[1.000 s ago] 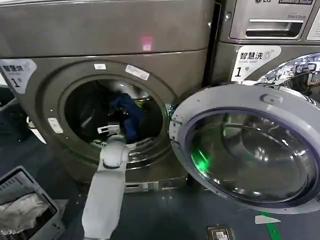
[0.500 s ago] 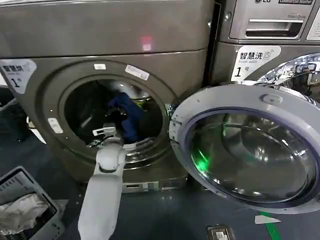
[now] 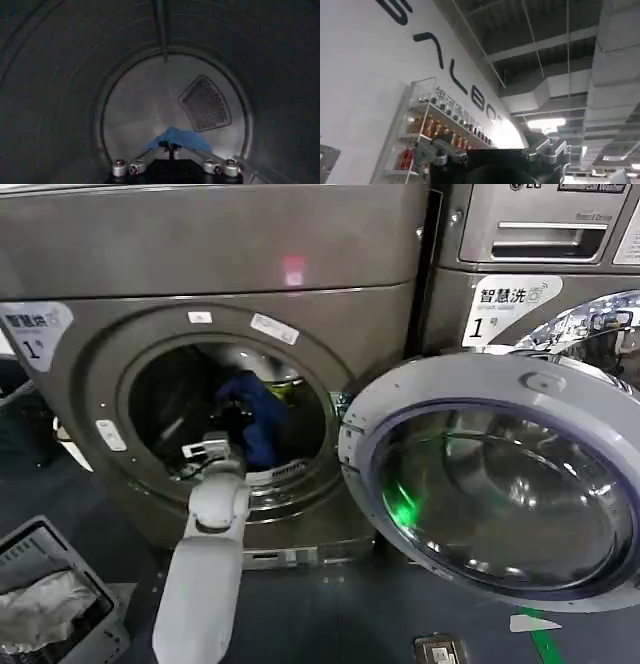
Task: Grasp the clothes from the dryer.
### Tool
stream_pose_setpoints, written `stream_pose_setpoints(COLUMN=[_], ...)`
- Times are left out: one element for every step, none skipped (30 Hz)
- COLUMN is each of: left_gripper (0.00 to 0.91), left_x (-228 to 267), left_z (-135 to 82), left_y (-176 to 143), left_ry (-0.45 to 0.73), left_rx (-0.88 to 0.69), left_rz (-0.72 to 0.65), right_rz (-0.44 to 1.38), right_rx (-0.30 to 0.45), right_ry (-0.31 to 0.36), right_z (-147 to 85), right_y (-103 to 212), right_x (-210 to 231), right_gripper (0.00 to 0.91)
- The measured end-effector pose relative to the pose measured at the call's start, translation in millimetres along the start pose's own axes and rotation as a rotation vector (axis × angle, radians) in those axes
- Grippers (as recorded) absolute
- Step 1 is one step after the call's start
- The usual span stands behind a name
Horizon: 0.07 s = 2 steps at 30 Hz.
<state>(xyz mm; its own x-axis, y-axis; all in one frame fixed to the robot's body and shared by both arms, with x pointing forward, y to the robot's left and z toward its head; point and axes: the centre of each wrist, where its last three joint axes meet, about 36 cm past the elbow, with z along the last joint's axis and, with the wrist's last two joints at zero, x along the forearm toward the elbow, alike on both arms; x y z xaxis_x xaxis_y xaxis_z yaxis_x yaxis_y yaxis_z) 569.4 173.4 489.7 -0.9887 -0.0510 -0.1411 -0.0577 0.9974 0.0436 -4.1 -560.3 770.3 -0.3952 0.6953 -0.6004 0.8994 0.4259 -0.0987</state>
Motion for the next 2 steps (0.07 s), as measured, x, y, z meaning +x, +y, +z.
stream_pose_setpoints(left_gripper=[0.0,0.0], left_x=[-0.5,-0.8], left_z=[-0.8,-1.3], left_y=[0.0,0.0], left_ry=[-0.001,-0.001], left_rx=[0.0,0.001], left_rz=[0.001,0.001], right_rz=[0.002,0.004], right_rx=[0.001,0.001], right_ry=[-0.001,-0.001], right_z=[-0.4,-0.5], right_y=[-0.7,-1.4], right_x=[0.1,0.1], right_gripper=[0.907,0.907])
